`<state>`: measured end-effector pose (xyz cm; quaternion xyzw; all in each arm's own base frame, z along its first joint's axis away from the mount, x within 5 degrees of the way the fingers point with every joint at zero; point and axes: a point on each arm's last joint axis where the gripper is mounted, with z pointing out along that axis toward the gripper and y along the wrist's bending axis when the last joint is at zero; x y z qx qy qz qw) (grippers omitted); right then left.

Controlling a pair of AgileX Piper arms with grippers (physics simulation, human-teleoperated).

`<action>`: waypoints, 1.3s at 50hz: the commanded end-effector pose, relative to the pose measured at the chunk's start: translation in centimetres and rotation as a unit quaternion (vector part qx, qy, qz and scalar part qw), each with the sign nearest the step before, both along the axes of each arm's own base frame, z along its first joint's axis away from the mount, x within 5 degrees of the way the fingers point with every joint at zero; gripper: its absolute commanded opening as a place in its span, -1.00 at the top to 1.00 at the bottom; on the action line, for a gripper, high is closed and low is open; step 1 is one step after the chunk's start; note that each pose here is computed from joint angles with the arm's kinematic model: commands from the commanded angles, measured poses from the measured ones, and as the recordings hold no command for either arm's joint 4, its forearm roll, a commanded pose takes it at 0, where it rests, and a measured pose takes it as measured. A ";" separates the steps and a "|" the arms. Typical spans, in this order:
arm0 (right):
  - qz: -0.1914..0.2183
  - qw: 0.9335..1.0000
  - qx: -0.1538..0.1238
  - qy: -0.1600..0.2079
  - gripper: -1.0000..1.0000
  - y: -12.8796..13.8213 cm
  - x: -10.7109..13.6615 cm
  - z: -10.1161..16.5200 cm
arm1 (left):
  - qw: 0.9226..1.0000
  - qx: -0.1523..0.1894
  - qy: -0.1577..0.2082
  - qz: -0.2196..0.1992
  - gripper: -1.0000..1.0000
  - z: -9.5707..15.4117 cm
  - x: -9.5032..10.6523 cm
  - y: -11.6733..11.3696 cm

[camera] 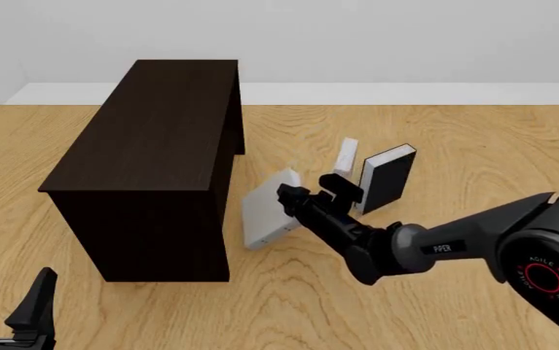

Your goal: Pick up the book on the right and place it under the cabinet shelf.

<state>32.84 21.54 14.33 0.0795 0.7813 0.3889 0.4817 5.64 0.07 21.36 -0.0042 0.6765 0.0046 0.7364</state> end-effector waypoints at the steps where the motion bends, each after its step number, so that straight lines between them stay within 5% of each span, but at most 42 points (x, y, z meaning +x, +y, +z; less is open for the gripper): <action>1: 0.001 1.000 -0.001 0.008 1.00 0.2 0.2 -0.7 | 1.000 0.000 0.000 0.000 -1.00 0.0 0.0 0.0; 16: -0.002 1.000 -0.007 0.014 1.00 0.0 0.4 -1.5 | 1.000 0.000 0.000 0.000 -1.00 0.0 0.0 0.0; 17: -0.002 1.000 -0.008 0.015 -1.00 0.0 0.4 -1.5 | 1.000 0.000 0.000 0.000 -1.00 0.0 0.0 0.0; 33: 0.000 1.000 -0.025 0.018 -1.00 -0.1 0.4 -1.6 | 1.000 0.000 0.000 0.000 -1.00 0.0 0.0 0.0; 49: 0.000 0.997 -0.074 0.018 -1.00 -1.2 0.6 -1.4 | 1.000 0.000 0.000 0.000 -1.00 0.0 0.0 0.0; 65: 0.000 0.996 -0.084 0.009 -1.00 -2.2 -0.4 -0.4 | 1.000 0.000 0.000 0.000 -1.00 0.0 0.0 0.0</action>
